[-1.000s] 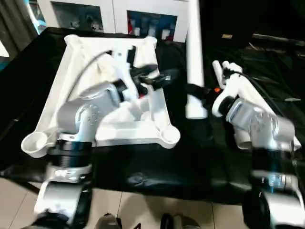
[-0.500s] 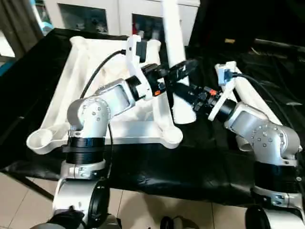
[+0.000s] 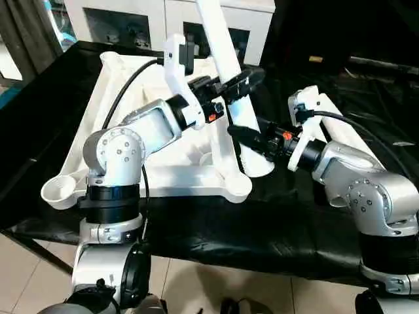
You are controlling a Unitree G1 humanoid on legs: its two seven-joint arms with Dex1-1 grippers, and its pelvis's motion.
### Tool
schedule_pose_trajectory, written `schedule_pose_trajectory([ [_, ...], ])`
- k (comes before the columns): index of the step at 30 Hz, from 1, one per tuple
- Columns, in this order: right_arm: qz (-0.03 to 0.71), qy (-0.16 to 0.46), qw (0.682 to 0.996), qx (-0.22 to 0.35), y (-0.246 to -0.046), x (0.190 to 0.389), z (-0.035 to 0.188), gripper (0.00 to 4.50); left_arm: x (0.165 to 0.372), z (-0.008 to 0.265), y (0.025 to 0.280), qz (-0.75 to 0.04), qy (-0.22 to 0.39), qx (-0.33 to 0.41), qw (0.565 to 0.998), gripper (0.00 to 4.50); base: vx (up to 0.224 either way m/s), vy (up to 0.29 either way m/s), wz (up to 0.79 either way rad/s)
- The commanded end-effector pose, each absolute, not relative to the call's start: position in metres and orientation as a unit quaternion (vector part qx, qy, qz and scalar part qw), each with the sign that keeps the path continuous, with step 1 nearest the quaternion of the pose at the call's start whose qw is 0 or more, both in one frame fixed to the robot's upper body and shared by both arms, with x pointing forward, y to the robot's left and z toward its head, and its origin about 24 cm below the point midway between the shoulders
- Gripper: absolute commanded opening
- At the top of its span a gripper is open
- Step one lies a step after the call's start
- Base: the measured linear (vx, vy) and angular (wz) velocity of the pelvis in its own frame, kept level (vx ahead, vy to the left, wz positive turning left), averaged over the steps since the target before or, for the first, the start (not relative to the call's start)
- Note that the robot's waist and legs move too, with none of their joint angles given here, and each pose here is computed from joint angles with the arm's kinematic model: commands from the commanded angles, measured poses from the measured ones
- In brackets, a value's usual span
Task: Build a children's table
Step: Pick table leg
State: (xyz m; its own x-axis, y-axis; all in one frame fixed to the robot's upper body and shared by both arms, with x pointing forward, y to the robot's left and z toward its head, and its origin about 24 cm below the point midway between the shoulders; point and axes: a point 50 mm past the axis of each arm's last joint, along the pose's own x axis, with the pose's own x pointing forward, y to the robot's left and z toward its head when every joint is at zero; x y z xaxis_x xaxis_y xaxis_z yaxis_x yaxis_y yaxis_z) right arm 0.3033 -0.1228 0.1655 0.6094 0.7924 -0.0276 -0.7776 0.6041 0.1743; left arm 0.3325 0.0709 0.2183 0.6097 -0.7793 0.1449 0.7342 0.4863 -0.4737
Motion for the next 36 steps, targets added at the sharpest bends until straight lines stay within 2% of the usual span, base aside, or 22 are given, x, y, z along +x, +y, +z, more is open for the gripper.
schedule_pose_trajectory([
  [1, 0.429, 0.052, 0.900, 0.064, -0.125, 0.303, 0.165, 1.91, 0.331, 0.233, 0.065, -0.446, 0.023, -0.241, 0.861, 3.68, 0.000, 0.000, 0.00],
  [2, 0.427, 0.050, 0.900, 0.065, -0.125, 0.303, 0.165, 1.91, 0.332, 0.232, 0.066, -0.439, 0.024, -0.241, 0.865, 3.40, 0.000, 0.000, 0.00],
  [7, 0.425, 0.047, 0.901, 0.069, -0.125, 0.302, 0.165, 1.91, 0.333, 0.226, 0.064, -0.435, 0.035, -0.239, 0.868, 3.16, 0.000, 0.000, 0.00],
  [8, 0.425, 0.047, 0.901, 0.070, -0.125, 0.302, 0.165, 1.91, 0.333, 0.226, 0.064, -0.436, 0.036, -0.240, 0.867, 2.88, 0.000, 0.000, 0.00],
  [11, 0.428, 0.047, 0.899, 0.077, -0.125, 0.301, 0.164, 1.91, 0.335, 0.222, 0.062, -0.431, 0.040, -0.244, 0.868, 2.76, 0.000, 0.000, 0.00],
  [17, 0.430, 0.047, 0.898, 0.082, -0.124, 0.300, 0.163, 1.91, 0.337, 0.224, 0.060, -0.430, 0.041, -0.249, 0.867, 2.07, 0.000, 0.000, 0.00],
  [22, 0.430, 0.046, 0.898, 0.083, -0.123, 0.300, 0.163, 1.91, 0.340, 0.221, 0.060, -0.420, 0.050, -0.254, 0.870, 1.89, 0.000, 0.000, 0.00],
  [28, 0.432, 0.044, 0.897, 0.082, -0.124, 0.300, 0.164, 1.91, 0.339, 0.222, 0.056, -0.428, 0.044, -0.228, 0.873, 1.87, 0.000, 0.000, 0.00],
  [29, 0.429, 0.045, 0.898, 0.084, -0.125, 0.301, 0.165, 2.47, 0.339, 0.223, 0.056, -0.432, 0.043, -0.226, 0.872, 1.86, 0.000, 0.000, 0.00],
  [36, 0.444, 0.054, 0.889, 0.103, -0.127, 0.302, 0.169, 3.04, 0.337, 0.228, 0.055, -0.467, 0.042, -0.179, 0.865, 1.86, 0.000, 0.000, 0.00],
])
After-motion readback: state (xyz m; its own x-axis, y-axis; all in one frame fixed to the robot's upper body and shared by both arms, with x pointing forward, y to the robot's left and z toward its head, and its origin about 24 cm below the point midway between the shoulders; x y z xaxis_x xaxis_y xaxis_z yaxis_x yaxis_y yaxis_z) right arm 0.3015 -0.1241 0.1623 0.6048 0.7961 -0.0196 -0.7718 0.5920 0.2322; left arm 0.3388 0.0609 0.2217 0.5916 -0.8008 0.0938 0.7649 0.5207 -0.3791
